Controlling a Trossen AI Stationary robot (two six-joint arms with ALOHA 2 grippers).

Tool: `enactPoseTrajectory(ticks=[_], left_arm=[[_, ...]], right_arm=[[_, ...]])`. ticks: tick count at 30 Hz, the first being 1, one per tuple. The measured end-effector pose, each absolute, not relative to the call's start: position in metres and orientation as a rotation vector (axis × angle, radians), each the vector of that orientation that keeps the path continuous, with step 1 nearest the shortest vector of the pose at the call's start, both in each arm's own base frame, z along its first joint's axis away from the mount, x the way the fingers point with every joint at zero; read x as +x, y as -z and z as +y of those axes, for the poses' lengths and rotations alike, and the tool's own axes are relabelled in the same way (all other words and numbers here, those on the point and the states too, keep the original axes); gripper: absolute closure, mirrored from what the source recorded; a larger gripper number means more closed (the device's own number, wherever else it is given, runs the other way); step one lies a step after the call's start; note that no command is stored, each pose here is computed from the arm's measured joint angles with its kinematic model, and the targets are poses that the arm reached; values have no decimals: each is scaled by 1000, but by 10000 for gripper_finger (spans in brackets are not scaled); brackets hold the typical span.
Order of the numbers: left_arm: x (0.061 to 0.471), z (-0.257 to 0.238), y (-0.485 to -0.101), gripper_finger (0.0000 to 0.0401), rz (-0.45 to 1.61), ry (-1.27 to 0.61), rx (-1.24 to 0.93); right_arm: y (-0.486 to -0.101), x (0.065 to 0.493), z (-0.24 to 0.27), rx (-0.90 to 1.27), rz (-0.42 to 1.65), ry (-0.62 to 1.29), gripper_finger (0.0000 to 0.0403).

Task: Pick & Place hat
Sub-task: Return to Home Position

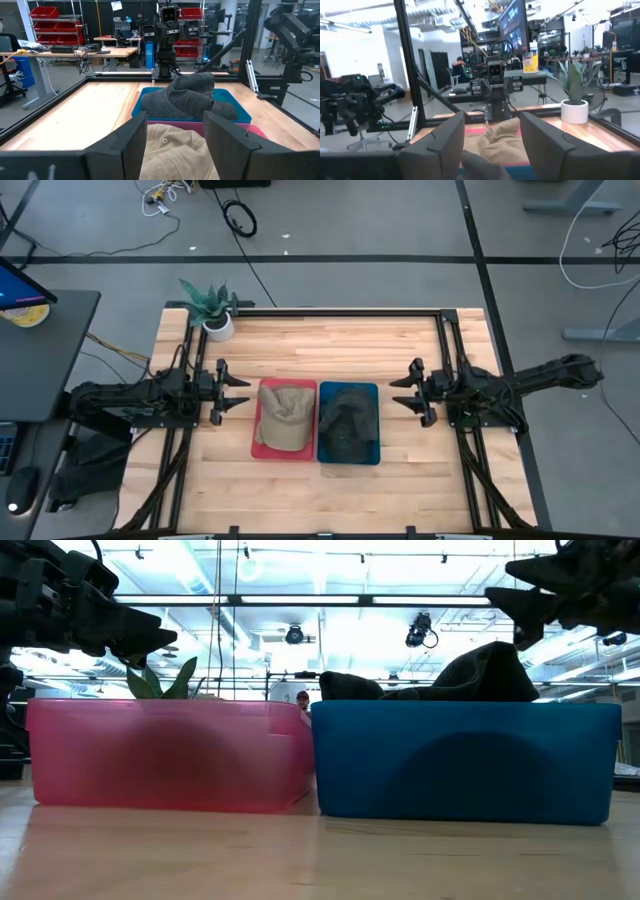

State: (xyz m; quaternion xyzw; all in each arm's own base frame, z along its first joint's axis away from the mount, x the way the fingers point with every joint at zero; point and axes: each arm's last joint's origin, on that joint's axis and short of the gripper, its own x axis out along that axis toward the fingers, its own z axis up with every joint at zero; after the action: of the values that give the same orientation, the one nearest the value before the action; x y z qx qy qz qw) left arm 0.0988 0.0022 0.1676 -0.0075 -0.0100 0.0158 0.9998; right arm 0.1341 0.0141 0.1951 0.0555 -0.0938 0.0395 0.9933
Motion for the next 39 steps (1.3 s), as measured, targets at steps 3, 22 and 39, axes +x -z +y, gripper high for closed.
enactPoseTrajectory(ticks=[3, 22, 39], left_arm=[[99, 2, -168, 204, -20, -32, -15], [99, 2, -168, 204, -20, -31, -15], [99, 2, -168, 204, -19, -32, -15]], right_arm=[[-192, 128, 14, 111, -213, -93, 206], [-187, 101, 13, 99, -178, -180, 206], [-171, 95, 11, 67, 10, -127, 206]])
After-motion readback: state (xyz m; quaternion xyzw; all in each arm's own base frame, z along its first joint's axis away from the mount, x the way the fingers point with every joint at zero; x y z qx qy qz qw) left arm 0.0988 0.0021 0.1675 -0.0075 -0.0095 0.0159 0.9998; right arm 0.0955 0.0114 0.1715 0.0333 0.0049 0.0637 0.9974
